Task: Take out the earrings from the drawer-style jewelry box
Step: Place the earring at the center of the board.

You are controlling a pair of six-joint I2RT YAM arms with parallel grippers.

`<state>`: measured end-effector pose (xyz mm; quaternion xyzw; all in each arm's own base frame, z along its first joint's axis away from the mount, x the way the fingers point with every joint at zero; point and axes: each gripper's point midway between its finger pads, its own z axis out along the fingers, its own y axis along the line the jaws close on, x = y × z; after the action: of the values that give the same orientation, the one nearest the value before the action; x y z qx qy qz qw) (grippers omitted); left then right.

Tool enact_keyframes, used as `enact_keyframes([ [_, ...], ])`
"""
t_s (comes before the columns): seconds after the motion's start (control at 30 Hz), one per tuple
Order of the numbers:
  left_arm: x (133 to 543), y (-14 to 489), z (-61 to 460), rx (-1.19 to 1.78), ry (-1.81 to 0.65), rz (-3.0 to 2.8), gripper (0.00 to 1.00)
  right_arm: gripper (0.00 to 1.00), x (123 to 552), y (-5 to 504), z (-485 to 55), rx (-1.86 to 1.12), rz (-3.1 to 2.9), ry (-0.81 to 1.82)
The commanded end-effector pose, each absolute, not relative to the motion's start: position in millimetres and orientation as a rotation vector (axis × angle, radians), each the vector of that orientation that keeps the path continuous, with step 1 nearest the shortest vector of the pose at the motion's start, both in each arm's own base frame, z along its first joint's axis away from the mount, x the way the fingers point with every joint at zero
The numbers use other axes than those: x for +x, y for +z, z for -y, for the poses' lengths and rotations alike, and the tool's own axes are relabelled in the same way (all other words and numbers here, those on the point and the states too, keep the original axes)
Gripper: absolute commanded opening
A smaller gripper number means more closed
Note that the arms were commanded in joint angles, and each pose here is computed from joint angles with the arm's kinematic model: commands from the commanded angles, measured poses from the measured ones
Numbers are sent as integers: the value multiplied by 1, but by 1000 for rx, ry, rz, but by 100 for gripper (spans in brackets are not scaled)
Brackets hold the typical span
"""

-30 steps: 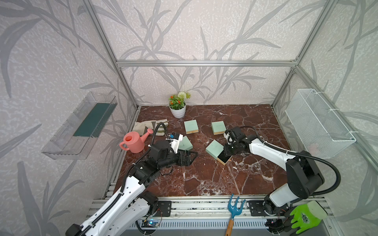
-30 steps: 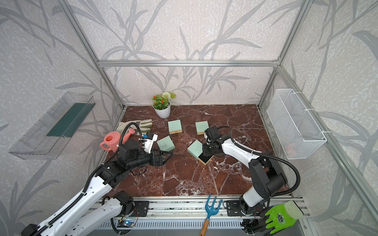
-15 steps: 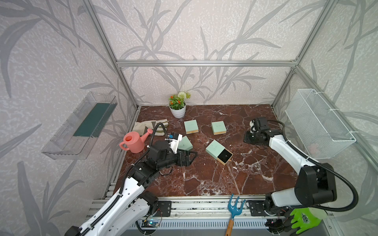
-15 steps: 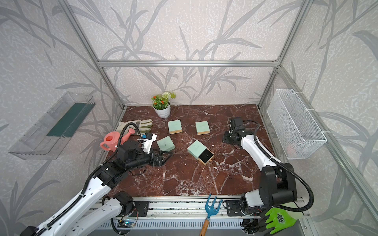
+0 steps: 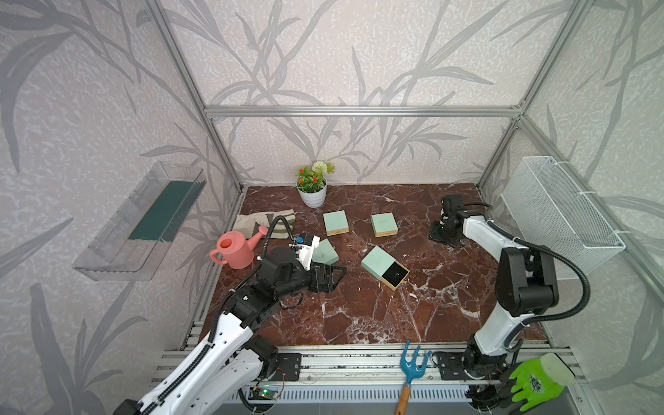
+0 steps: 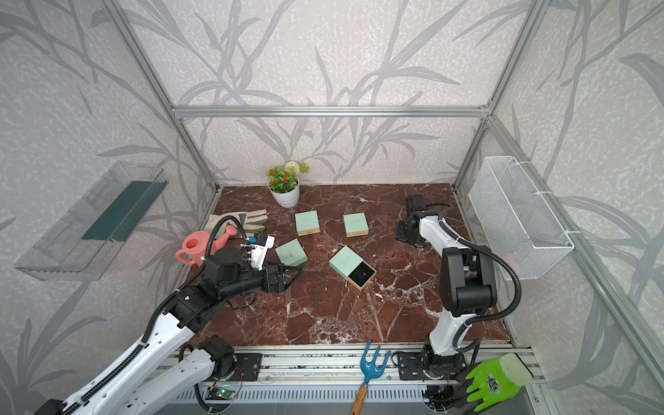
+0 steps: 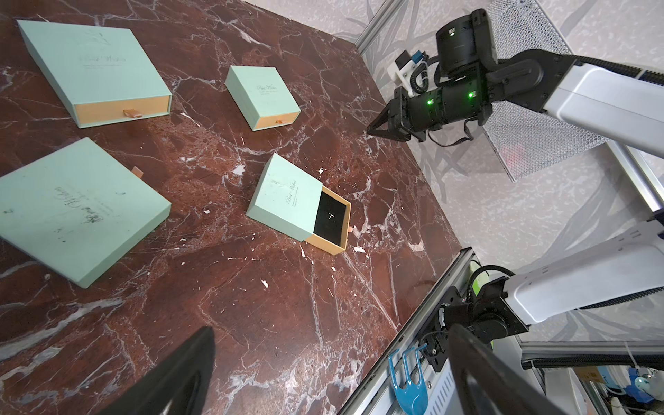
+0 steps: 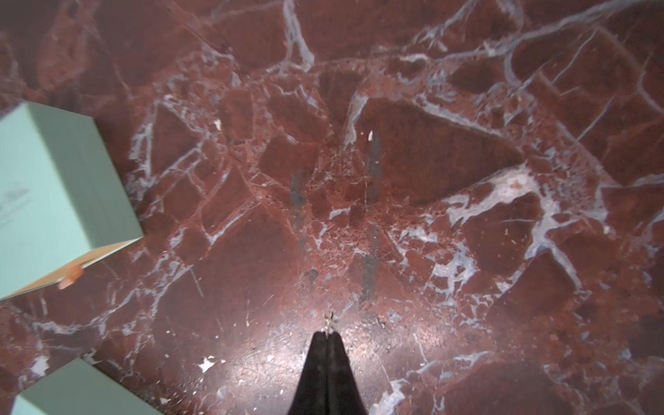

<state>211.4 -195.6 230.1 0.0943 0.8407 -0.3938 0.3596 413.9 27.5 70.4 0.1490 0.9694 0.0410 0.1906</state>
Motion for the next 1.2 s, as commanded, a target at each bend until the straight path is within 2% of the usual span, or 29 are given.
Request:
enact_keyframes([
  [0.0, 212, 241, 194, 249, -1013, -2135, 99, 0, 414, 60, -19, 431, -2770, 70],
  [0.53, 212, 240, 195, 252, -1020, -2137, 99, 1, 432, 26, -22, 441, -2852, 98],
  [0.97, 212, 242, 196, 250, -1029, -2134, 99, 27, 435, 36, -25, 429, -2847, 125],
  [1.17, 212, 241, 196, 253, -1028, -2134, 99, 43, 432, 81, -28, 409, -2749, 141],
])
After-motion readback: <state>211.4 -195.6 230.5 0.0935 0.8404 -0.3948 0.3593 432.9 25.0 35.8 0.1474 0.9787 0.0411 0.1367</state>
